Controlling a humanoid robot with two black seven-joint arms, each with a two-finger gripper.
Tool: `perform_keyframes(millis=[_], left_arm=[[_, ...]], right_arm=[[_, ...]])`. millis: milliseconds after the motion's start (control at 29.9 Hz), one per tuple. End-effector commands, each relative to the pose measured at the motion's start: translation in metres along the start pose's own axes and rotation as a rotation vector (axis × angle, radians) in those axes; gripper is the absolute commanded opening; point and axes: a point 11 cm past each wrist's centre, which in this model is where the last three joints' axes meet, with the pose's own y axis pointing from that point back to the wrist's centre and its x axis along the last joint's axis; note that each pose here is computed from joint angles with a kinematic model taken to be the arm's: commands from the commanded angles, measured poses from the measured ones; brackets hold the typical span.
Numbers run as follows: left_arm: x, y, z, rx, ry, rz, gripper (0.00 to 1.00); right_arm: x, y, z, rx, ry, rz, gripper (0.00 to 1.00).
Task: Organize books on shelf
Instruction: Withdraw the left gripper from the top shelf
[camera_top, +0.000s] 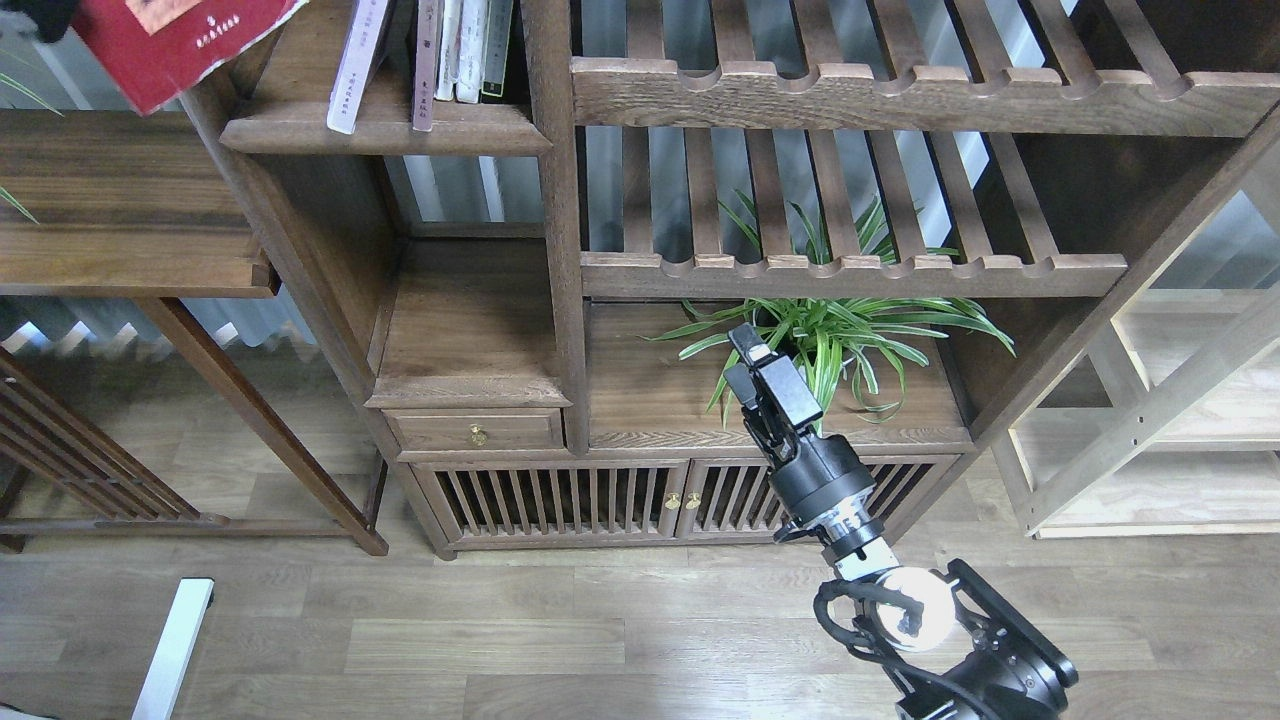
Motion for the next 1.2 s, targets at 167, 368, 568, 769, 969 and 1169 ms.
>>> perform_keyframes(millis=[167,368,568,769,969,1169], left_arm=[[-0.002,-0.032,0.007,0.033,-0.004,-0.027,0.0],[-0.007,-0.045,-0.003,0.085,-0.006,-0.038,0.0],[-0.016,-0.065,-0.005,0.128,-0.007,-0.019,0.0],[-0.013,-0.078,-0.005,0.154,0.001,0.005,0.0],[-0.014,-0.091,-0.012,0.192,0.007,0.014,0.0],[-0.008,-0.101,-0.018,0.226,0.02,0.035,0.0]], right_arm=[[-0.001,0.0,-0.01,0.034,0.003,-0.002,1.0],[0.0,0.0,-0.012,0.04,0.003,-0.001,1.0],[0.002,0.003,-0.017,0.056,0.003,0.006,1.0],[0.001,0.003,-0.021,0.07,0.005,0.005,0.99],[0.002,0.004,-0.023,0.077,0.002,0.006,1.0],[0.002,0.004,-0.024,0.082,-0.004,0.006,1.0]])
